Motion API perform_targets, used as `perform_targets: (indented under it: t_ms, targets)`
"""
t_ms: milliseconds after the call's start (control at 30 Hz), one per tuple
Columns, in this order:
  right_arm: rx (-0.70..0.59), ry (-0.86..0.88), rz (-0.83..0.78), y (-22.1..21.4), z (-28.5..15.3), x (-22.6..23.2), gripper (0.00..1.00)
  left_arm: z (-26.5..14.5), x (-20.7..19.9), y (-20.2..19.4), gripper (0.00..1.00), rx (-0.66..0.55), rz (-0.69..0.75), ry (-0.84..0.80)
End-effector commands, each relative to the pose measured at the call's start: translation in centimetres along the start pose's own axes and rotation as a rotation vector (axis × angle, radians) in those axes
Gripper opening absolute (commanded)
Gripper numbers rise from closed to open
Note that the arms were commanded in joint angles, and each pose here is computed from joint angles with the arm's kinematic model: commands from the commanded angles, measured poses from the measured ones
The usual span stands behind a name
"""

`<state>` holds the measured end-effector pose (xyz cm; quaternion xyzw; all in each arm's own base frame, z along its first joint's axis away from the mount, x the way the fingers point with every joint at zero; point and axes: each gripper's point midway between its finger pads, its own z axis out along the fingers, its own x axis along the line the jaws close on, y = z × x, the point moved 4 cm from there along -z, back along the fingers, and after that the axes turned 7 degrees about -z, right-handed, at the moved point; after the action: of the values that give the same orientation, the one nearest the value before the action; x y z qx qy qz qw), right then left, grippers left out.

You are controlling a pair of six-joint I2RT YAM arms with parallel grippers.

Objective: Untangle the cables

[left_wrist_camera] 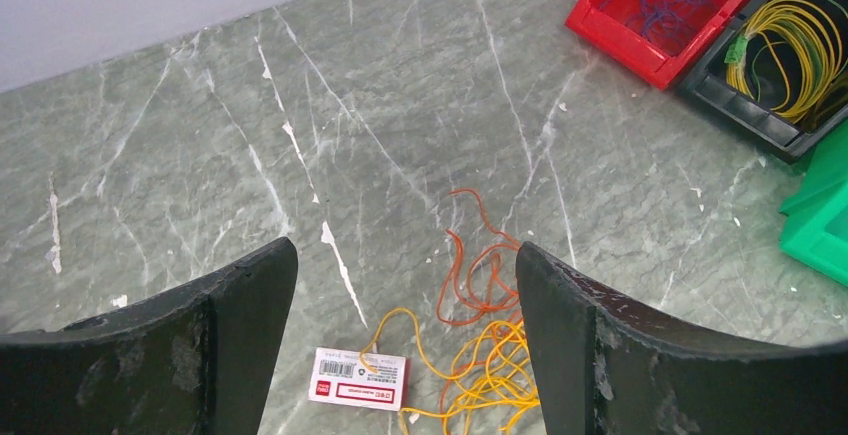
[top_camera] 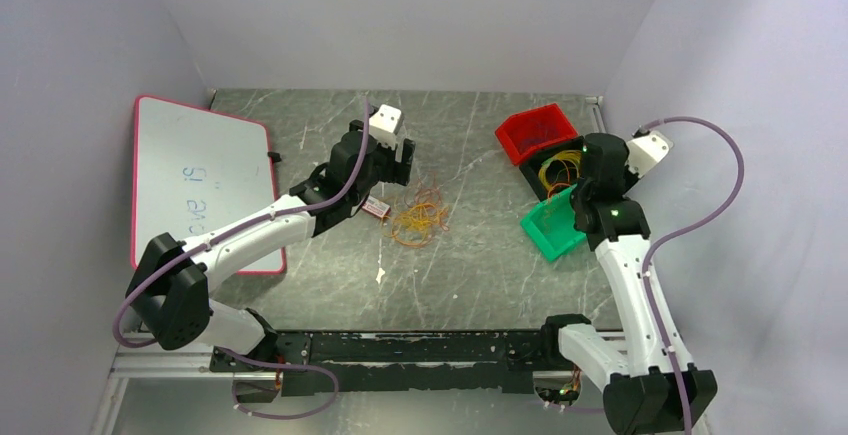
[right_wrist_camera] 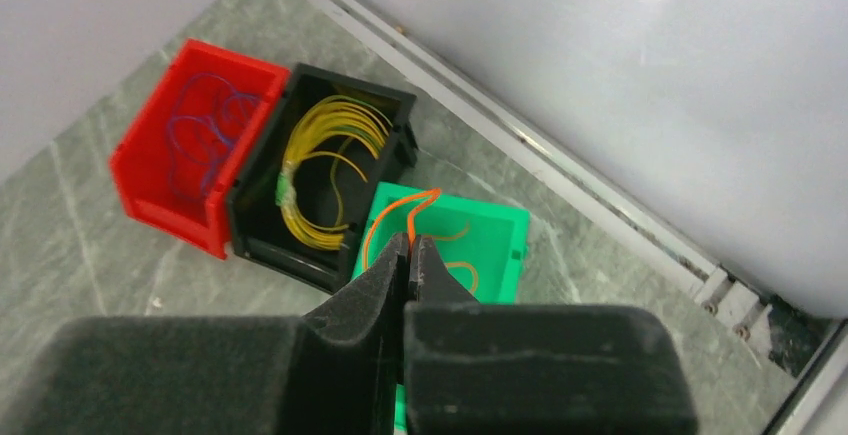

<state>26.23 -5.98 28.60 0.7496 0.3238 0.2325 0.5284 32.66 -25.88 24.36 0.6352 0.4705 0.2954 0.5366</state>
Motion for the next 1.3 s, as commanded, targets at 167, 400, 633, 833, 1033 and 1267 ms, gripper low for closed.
perform_targets:
  t_ms: [167,400,633,833,1033,1267]
  targets:
    - [0.109,-0.166,0.099,-5.1,2.5,-1.7,0.00,-0.3,0.6,1.0,0.85,-0.023,0.015,0.030]
    - [0.216,-0.142,0.107,-8.3,4.8,-0.8,0.00,-0.4,0.6,1.1,0.85,-0.022,0.008,0.030]
    - [0.300,-0.074,0.044,-11.0,6.8,0.9,0.00,-0.5,0.5,1.1,0.85,-0.021,0.007,0.029]
    - [0.375,-0.063,0.042,-13.7,7.8,1.4,0.00,-0.6,0.7,1.2,0.85,-0.025,0.007,0.039]
    - [0.458,-0.070,0.060,-16.7,8.8,1.6,0.00,-0.7,0.8,1.4,0.85,-0.028,0.010,0.043]
    - [0.489,-0.081,0.068,-17.9,9.3,1.4,0.06,-1.0,1.0,1.6,0.85,-0.036,0.011,0.052]
